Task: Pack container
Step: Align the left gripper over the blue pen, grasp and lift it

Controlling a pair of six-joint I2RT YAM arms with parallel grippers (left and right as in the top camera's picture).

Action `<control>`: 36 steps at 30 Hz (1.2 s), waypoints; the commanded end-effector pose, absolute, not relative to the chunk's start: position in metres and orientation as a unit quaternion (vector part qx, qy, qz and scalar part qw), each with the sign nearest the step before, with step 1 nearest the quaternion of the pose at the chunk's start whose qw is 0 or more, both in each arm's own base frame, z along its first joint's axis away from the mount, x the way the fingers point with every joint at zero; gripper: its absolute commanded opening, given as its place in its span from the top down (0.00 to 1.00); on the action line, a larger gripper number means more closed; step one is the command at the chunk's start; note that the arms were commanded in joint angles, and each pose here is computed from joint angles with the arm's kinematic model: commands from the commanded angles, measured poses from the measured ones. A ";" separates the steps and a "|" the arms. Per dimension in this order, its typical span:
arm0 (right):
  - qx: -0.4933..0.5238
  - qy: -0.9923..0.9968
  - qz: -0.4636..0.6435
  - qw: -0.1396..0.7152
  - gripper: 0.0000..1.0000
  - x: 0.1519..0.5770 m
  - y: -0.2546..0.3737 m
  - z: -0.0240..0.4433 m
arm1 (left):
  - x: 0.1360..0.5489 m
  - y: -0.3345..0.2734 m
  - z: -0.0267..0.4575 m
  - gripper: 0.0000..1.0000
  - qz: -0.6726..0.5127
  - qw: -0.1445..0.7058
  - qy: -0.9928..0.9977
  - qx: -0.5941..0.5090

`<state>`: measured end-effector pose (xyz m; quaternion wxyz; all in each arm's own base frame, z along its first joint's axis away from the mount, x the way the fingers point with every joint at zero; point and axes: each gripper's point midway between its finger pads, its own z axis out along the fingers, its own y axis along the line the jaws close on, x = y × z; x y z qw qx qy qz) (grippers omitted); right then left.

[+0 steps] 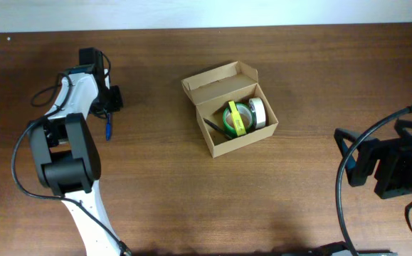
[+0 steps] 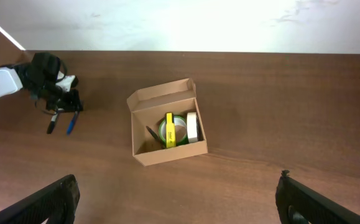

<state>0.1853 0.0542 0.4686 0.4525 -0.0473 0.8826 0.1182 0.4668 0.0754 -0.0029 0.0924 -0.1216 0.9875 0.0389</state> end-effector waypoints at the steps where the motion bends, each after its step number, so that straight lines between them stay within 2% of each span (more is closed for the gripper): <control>1: -0.046 0.884 0.110 0.451 0.01 0.185 0.051 0.467 | 0.438 0.085 -0.057 0.71 0.047 0.023 0.989 -0.138; 13: -0.046 0.882 0.110 0.455 0.01 0.181 0.050 0.468 | 0.416 0.081 -0.078 0.80 0.045 0.002 0.990 -0.137; 14: -0.046 0.882 0.110 0.456 0.01 0.181 0.050 0.469 | 0.414 0.081 -0.080 0.83 0.045 0.001 0.990 -0.137; 16: -0.046 0.882 0.110 0.456 0.01 0.181 0.050 0.469 | 0.410 0.080 -0.083 0.96 0.045 -0.003 0.990 -0.137; 17: -0.046 0.882 0.111 0.456 0.01 0.181 0.050 0.469 | 0.409 0.080 -0.085 0.98 0.045 -0.004 0.990 -0.137; 31: -0.046 0.882 0.111 0.456 0.01 0.181 0.050 0.469 | 0.409 0.071 -0.084 0.98 0.018 -0.005 0.992 -0.123; 36: -0.046 0.882 0.110 0.456 0.01 0.181 0.050 0.469 | 0.414 0.069 -0.068 0.98 0.015 0.008 0.993 -0.120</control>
